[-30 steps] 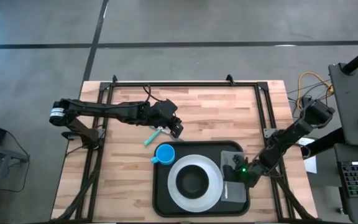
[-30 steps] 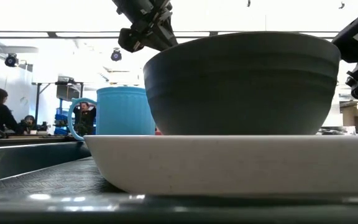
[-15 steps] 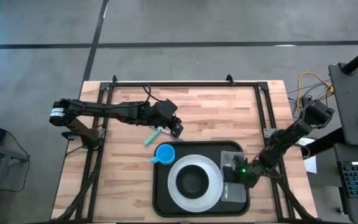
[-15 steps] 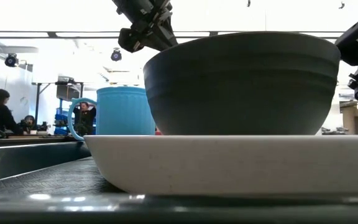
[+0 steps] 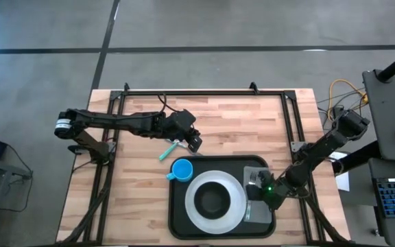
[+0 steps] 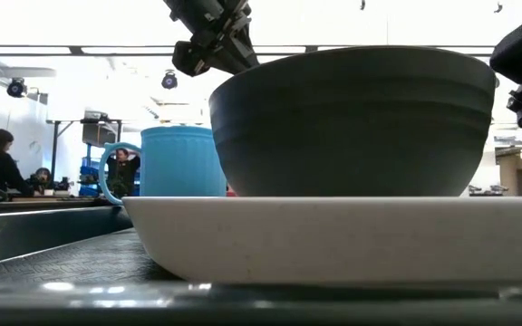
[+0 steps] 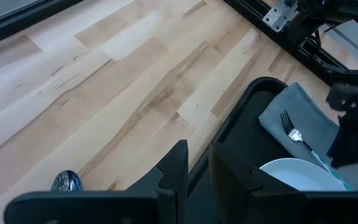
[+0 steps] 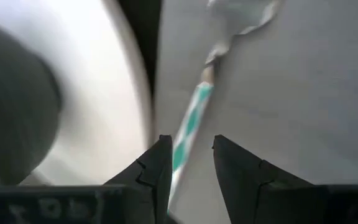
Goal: Set up tray
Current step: Put the blue green fork on the gray napkin
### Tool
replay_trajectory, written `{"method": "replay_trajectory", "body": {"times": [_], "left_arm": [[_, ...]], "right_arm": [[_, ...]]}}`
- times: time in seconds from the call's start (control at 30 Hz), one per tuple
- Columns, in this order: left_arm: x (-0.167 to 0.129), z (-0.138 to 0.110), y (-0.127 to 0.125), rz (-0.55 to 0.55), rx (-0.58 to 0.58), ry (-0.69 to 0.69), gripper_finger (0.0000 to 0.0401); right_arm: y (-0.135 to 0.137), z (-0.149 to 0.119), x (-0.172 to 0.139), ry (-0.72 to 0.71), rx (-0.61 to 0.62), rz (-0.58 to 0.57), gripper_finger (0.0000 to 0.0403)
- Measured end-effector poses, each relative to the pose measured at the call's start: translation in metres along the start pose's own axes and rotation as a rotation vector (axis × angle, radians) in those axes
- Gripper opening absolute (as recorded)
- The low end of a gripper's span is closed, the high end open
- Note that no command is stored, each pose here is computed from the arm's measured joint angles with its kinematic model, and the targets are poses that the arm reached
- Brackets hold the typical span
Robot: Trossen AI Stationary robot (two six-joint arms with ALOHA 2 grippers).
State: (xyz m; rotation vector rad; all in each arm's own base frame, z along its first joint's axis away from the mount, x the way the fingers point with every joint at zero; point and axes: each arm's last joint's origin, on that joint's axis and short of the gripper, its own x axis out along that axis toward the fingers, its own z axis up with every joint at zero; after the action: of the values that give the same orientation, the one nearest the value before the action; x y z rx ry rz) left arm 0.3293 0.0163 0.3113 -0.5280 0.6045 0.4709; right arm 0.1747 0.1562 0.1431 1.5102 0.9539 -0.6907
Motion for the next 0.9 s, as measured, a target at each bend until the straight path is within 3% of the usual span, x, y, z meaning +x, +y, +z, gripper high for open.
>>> {"method": "replay_trajectory", "body": {"times": [0.37,0.63,0.9], "left_arm": [[0.0,0.0,0.0,0.0,0.011,0.0,0.0046],[0.0,0.0,0.0,0.001,0.012,0.001,0.0046],[0.003,-0.005,0.002,0.01,0.017,0.015,0.0046]], "right_arm": [[0.009,0.008,-0.026,-0.202,-0.064,-0.18,0.0087],[0.022,0.019,-0.016,-0.156,-0.099,-0.113,0.0086],[0.017,0.026,-0.012,-0.115,-0.082,-0.172,0.0091]]}}
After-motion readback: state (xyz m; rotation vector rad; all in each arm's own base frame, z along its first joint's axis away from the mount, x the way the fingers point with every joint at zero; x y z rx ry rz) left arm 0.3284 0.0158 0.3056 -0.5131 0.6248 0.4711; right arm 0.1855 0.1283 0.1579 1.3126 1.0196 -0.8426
